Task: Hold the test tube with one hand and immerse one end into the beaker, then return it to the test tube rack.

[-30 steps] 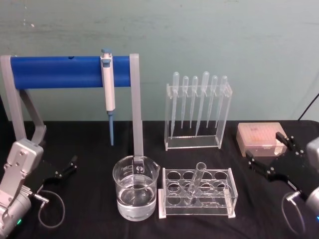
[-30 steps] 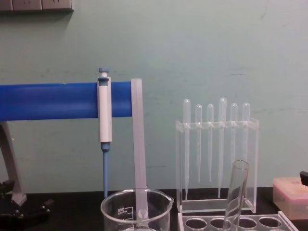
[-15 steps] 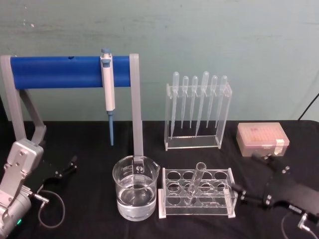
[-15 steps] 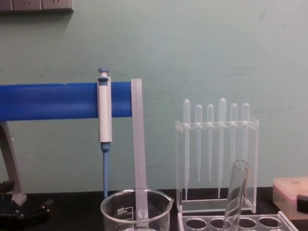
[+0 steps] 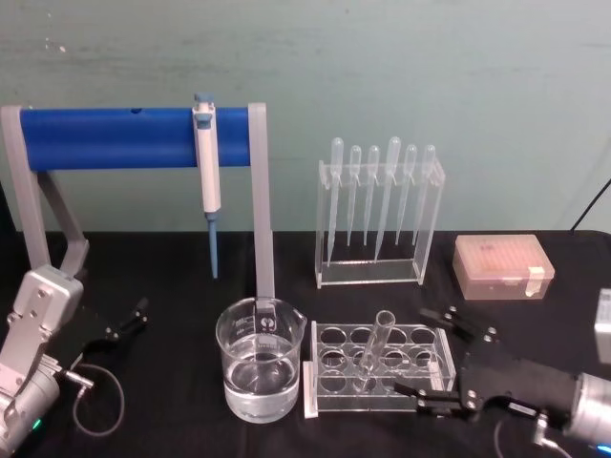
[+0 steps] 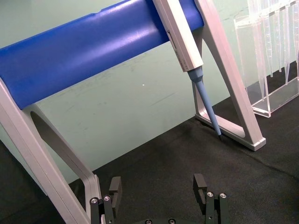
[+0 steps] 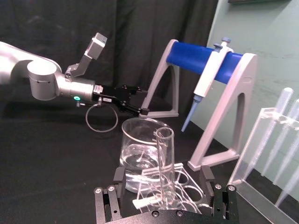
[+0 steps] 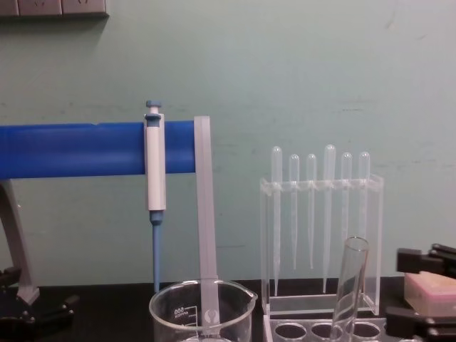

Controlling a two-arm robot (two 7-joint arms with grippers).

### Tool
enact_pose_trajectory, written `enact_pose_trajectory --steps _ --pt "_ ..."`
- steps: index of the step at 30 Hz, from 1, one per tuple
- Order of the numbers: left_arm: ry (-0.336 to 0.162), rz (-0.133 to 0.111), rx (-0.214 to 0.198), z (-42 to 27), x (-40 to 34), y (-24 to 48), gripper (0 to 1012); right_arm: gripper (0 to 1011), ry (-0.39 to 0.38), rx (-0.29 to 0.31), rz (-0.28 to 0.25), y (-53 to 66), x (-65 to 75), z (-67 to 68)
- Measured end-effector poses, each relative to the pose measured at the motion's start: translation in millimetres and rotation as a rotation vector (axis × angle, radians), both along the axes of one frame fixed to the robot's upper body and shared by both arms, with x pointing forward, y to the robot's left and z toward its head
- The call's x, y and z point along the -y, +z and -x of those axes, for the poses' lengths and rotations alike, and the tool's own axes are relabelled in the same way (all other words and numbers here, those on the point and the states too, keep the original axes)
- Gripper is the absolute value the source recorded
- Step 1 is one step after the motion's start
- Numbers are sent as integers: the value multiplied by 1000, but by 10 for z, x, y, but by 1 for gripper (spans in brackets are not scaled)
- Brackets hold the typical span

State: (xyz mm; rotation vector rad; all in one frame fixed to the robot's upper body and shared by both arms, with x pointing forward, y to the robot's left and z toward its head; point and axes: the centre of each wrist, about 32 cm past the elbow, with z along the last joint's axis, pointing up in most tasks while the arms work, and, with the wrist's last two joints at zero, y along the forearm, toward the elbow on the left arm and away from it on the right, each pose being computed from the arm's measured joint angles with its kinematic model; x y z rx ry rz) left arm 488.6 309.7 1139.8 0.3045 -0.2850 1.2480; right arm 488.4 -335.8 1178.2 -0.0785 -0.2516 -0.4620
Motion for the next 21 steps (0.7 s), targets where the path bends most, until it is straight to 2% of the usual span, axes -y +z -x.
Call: enact_pose_trajectory --steps 8,16,21 --pt "0 0 0 0 0 0 1000 1000 34 -28 -13 -32 -147 -195" --pt "0 0 0 0 0 0 1000 1000 48 -33 -19 -55 -240 -315" --pt "0 0 0 0 0 0 1000 1000 58 -24 -2 -28 -280 -362"
